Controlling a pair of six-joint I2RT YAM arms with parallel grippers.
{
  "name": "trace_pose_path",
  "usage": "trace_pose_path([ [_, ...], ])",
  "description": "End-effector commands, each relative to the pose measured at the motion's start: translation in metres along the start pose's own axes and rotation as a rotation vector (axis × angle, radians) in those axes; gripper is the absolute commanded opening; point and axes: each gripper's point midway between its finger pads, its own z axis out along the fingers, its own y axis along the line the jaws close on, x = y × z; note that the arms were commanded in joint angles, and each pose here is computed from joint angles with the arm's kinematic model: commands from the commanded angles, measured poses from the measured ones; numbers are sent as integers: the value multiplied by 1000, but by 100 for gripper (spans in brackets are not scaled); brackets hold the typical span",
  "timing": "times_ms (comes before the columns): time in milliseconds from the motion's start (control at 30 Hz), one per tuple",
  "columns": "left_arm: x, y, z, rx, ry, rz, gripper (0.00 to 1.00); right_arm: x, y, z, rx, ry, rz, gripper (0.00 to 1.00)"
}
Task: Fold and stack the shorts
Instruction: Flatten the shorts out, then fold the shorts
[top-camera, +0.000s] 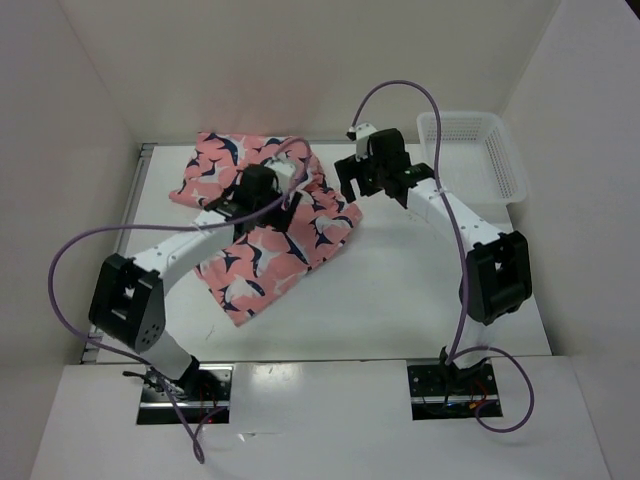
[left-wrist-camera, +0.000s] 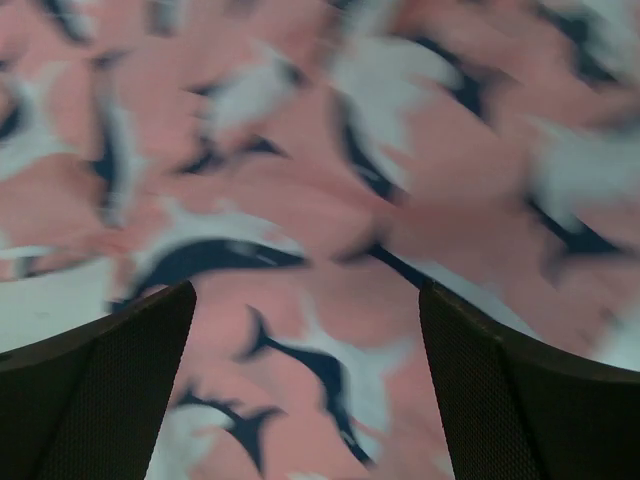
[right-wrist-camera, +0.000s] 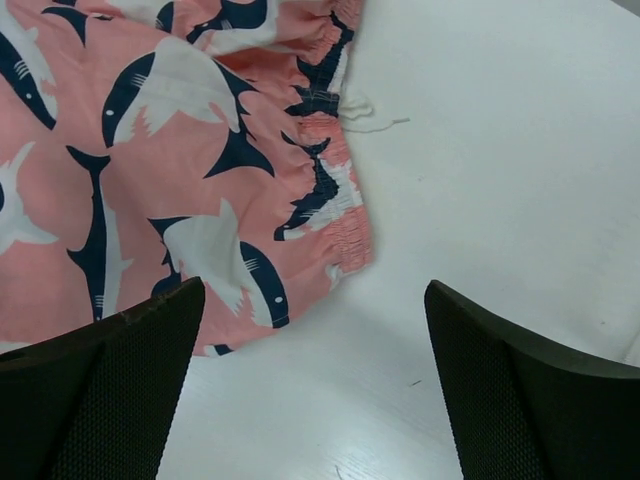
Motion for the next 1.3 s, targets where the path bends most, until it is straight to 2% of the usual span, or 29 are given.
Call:
trace_pose_path([
  [0, 61, -69, -61, 274, 206, 112, 99, -16, -12, 9, 36, -44, 27, 94],
  [33, 91, -73, -68, 296, 280, 132, 99, -14, -9, 13, 24, -42, 50, 92],
  [200, 169, -57, -105, 283, 495, 173, 95, 33, -46, 52, 48, 72, 210, 74],
  [300, 188, -55, -127, 300, 525, 182, 95, 53, -45, 69, 47, 118, 243, 69],
  [367, 193, -59, -135, 318, 508, 203, 98, 51, -44, 78, 38, 114, 272, 69],
  [400, 200, -61, -139, 325, 529, 217, 100, 61, -42, 85, 40, 138, 303, 69],
  [533, 226, -64, -142, 341, 632, 243, 100, 51, -57, 99, 117, 112, 347, 61],
  [733, 256, -64, -148, 345, 731, 279, 100, 64, -58, 102, 138, 142, 370, 61],
  [800, 271, -52, -144, 282, 767, 312, 100, 78, -52, 102, 116, 180, 376, 61],
  [933, 271, -45, -120, 196, 750, 345, 84, 89, -37, 109, 81, 211, 388, 62],
  [967, 274, -46, -118, 196, 769, 350, 69, 90, -29, 108, 65, 223, 393, 63],
  [1067, 272, -51, -116, 221, 768, 339, 50, 92, -23, 110, 40, 237, 418, 65],
  [1100, 272, -53, -117, 231, 769, 335, 39, 90, -23, 106, 42, 237, 431, 65],
  [1200, 274, -54, -120, 240, 793, 336, 27, 110, -20, 101, 59, 291, 464, 76],
  [1267, 272, -54, -118, 240, 793, 336, 21, 125, -17, 102, 66, 324, 490, 78],
])
